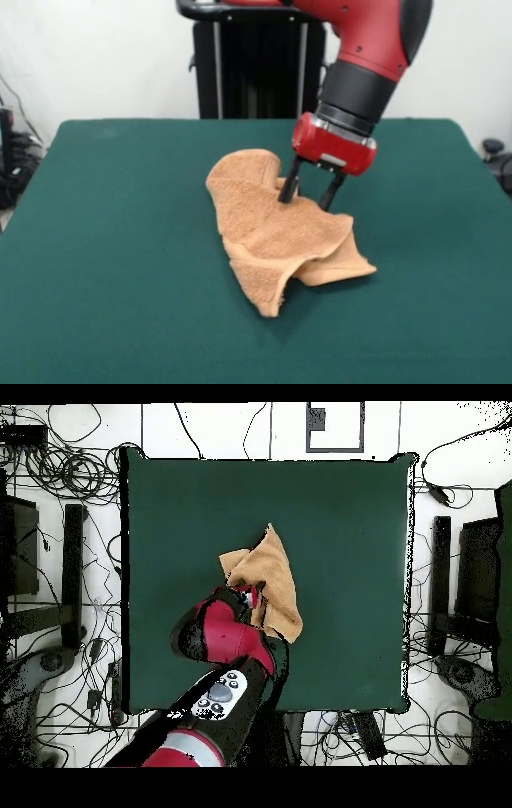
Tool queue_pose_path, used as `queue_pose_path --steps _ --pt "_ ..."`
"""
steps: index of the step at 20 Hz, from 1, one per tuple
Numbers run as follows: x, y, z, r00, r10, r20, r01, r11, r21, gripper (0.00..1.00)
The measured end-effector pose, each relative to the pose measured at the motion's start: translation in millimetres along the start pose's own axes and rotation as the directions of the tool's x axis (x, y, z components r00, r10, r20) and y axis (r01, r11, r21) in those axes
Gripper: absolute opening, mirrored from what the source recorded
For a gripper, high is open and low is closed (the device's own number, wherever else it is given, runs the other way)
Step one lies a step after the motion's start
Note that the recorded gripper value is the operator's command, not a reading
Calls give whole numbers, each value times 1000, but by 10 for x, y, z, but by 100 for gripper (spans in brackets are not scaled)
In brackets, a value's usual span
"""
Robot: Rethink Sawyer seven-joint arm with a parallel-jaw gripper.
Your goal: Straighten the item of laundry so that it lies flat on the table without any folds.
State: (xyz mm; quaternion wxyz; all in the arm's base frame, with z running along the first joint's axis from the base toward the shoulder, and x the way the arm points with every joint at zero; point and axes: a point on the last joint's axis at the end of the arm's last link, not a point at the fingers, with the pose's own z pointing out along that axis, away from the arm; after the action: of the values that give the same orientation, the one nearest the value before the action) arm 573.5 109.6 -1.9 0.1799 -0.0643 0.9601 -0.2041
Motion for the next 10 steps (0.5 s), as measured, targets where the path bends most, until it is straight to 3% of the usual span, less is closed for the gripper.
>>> queue_pose_path --steps 10 --pt "-23 -36 21 1000 5 9 -5 1000 4 100"
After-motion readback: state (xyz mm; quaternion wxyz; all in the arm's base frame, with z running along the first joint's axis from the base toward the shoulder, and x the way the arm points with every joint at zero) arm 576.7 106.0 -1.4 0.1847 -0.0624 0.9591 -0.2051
